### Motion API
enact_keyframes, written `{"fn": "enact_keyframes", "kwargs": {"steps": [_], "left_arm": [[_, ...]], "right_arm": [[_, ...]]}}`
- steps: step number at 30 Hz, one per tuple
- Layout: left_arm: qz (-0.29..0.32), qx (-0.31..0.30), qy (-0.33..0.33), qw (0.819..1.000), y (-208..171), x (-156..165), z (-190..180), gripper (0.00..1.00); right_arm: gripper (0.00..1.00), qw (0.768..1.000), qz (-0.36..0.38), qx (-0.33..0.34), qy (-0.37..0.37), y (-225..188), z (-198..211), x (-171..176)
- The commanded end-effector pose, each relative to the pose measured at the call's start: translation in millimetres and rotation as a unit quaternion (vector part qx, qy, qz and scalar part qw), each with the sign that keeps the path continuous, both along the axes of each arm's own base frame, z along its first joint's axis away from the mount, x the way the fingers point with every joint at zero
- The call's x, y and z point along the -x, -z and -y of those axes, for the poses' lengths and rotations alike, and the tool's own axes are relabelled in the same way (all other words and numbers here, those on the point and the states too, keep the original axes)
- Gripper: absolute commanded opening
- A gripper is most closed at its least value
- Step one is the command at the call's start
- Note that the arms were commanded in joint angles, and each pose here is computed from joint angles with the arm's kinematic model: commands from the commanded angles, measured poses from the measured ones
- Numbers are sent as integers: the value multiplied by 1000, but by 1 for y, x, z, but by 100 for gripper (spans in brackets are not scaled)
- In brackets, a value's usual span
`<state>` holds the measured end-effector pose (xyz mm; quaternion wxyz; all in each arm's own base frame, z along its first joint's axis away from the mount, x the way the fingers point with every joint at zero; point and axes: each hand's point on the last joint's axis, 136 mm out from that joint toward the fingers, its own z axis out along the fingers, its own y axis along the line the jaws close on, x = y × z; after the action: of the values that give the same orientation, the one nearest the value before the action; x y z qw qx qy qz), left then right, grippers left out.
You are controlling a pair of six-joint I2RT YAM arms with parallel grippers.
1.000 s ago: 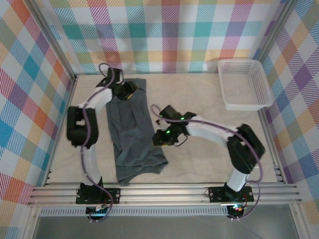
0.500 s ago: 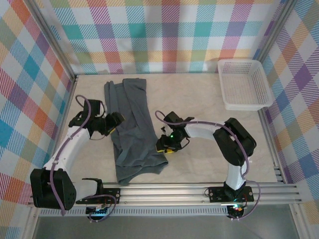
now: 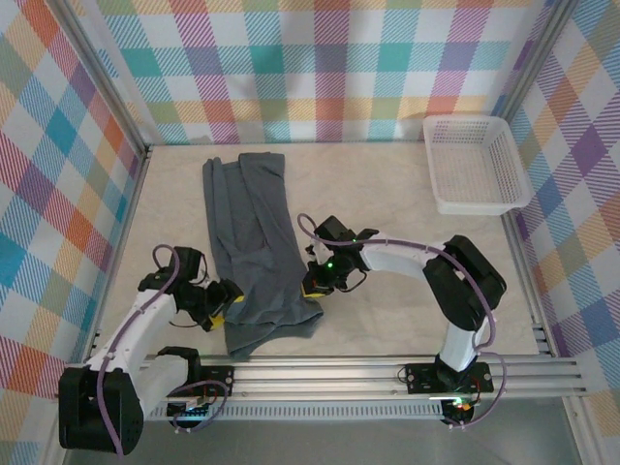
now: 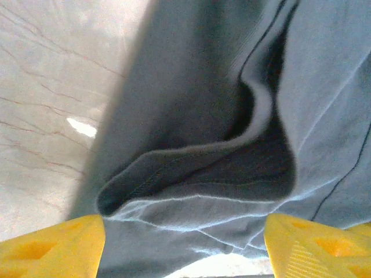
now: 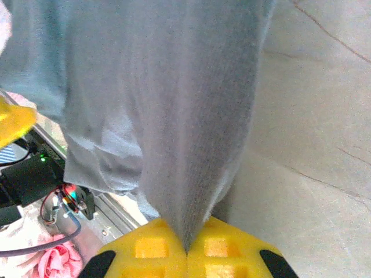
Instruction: Fold the inside-out t-shirt
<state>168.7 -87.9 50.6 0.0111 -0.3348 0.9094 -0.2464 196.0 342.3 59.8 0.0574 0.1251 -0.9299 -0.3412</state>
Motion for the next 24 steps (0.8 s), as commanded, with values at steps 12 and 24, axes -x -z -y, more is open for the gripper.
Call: {"fn": "enact_keyframes", "kwargs": {"steps": [12, 24], "left_arm": [[-16, -105, 27, 994, 8, -2, -20, 76], [-18, -59, 40, 997, 26, -8, 0, 74]], "right_arm": [[0, 1000, -21, 2, 11, 2, -4, 0], [0, 999, -28, 13, 13, 8, -1, 1]]}}
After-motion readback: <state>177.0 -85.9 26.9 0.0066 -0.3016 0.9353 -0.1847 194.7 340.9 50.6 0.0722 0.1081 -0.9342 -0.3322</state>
